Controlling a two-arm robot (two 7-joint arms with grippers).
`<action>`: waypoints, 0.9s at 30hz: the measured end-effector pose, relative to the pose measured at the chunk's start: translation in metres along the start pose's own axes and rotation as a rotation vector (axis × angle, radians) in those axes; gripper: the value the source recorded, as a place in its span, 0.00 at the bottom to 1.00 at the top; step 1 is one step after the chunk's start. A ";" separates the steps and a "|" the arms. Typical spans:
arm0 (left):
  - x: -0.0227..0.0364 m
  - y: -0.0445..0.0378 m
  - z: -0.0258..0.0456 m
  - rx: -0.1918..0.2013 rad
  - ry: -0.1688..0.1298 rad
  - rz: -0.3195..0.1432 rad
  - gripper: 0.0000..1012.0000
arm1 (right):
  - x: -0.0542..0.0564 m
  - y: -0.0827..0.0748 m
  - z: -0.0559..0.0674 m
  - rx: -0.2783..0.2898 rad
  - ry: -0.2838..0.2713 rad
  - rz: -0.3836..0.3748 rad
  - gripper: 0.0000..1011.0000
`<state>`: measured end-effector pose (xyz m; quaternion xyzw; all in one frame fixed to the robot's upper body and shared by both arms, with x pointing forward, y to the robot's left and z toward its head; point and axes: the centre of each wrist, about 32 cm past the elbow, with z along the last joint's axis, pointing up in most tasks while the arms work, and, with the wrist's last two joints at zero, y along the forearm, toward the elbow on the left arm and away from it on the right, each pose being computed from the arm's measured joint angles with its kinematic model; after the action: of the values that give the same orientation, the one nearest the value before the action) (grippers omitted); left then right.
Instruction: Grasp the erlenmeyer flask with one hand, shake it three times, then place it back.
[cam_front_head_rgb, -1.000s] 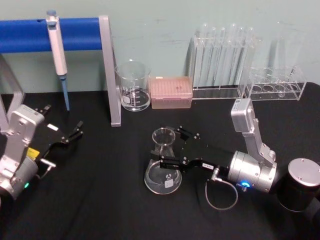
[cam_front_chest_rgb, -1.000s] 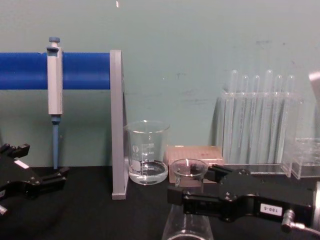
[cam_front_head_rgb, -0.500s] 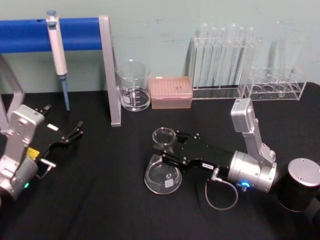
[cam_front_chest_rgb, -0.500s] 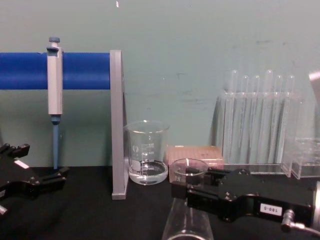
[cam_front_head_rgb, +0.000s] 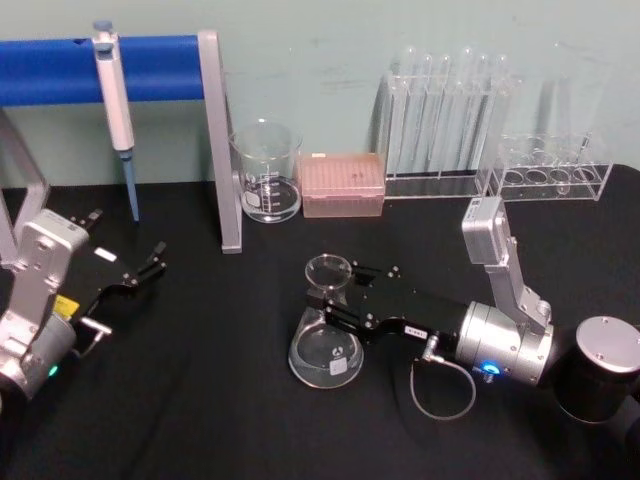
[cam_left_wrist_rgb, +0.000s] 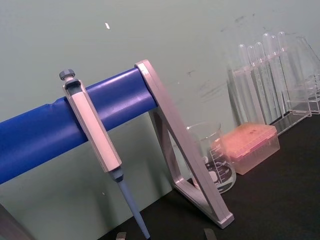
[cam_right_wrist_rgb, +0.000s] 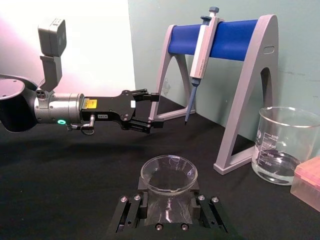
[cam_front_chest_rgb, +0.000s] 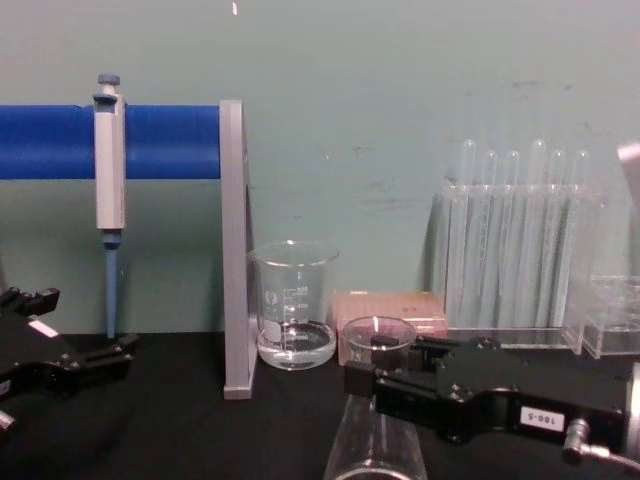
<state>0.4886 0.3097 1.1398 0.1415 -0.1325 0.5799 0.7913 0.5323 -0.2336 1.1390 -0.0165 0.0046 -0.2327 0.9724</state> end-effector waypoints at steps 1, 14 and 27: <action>0.0000 0.0000 0.0000 0.000 0.000 0.000 0.99 | 0.000 0.000 0.000 0.000 0.000 0.000 0.44; 0.0000 0.0000 0.0000 0.000 0.000 0.000 0.99 | -0.001 -0.005 0.004 0.032 0.002 -0.068 0.44; 0.0000 0.0000 0.0000 0.000 0.000 0.000 0.99 | -0.010 -0.007 0.041 0.092 -0.054 -0.230 0.44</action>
<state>0.4886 0.3097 1.1398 0.1415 -0.1324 0.5799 0.7913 0.5213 -0.2343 1.1804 0.0216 -0.0342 -0.3421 0.9388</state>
